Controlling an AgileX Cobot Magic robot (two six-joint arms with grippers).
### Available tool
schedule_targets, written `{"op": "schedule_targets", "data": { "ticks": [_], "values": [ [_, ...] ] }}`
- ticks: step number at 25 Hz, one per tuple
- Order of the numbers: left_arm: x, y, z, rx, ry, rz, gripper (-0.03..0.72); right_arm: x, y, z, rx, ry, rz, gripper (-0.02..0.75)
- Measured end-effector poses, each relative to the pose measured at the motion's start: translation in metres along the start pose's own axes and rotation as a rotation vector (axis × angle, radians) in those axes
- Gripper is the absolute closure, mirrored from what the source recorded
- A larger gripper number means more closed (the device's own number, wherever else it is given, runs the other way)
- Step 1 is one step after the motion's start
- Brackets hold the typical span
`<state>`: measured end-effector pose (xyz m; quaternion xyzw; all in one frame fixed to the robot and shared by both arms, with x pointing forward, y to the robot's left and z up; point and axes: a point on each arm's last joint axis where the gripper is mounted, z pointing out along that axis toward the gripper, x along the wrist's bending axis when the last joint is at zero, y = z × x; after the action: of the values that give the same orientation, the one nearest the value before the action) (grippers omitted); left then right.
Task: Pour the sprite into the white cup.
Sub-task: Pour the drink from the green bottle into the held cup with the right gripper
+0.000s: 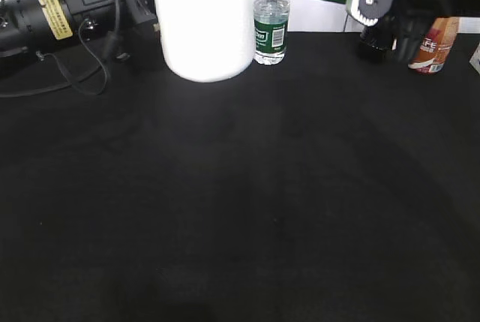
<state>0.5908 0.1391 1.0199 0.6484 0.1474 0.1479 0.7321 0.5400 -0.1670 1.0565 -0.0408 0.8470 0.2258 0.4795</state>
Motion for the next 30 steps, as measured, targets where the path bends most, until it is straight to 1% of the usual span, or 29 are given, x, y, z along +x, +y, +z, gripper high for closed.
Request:
{"op": "schedule_targets", "data": {
  "ticks": [5,6,9,10,16,19,30],
  "values": [
    [-0.001,-0.001,0.000,0.016,-0.006,0.006,0.649,-0.007,0.000,-0.001,0.020,-0.031,-0.095,0.352],
    [-0.001,-0.001,0.000,0.015,-0.006,0.003,0.649,-0.011,0.001,-0.001,0.016,-0.044,-0.110,0.352],
    [-0.001,-0.001,0.000,0.012,-0.009,-0.004,0.649,-0.037,0.011,-0.005,-0.006,-0.123,-0.137,0.352],
    [-0.001,-0.001,0.000,0.011,-0.009,-0.004,0.649,-0.042,0.013,-0.006,-0.011,-0.137,-0.138,0.352],
    [-0.001,-0.001,0.000,0.011,-0.010,-0.005,0.649,-0.042,0.013,-0.006,-0.008,-0.139,-0.171,0.352],
    [-0.001,-0.001,0.000,0.011,-0.010,-0.005,0.649,-0.042,0.013,-0.006,-0.004,-0.139,-0.227,0.352],
    [-0.001,-0.001,0.000,0.012,-0.012,-0.005,0.649,-0.044,0.011,-0.006,0.031,-0.153,-0.328,0.353]
  ]
}}
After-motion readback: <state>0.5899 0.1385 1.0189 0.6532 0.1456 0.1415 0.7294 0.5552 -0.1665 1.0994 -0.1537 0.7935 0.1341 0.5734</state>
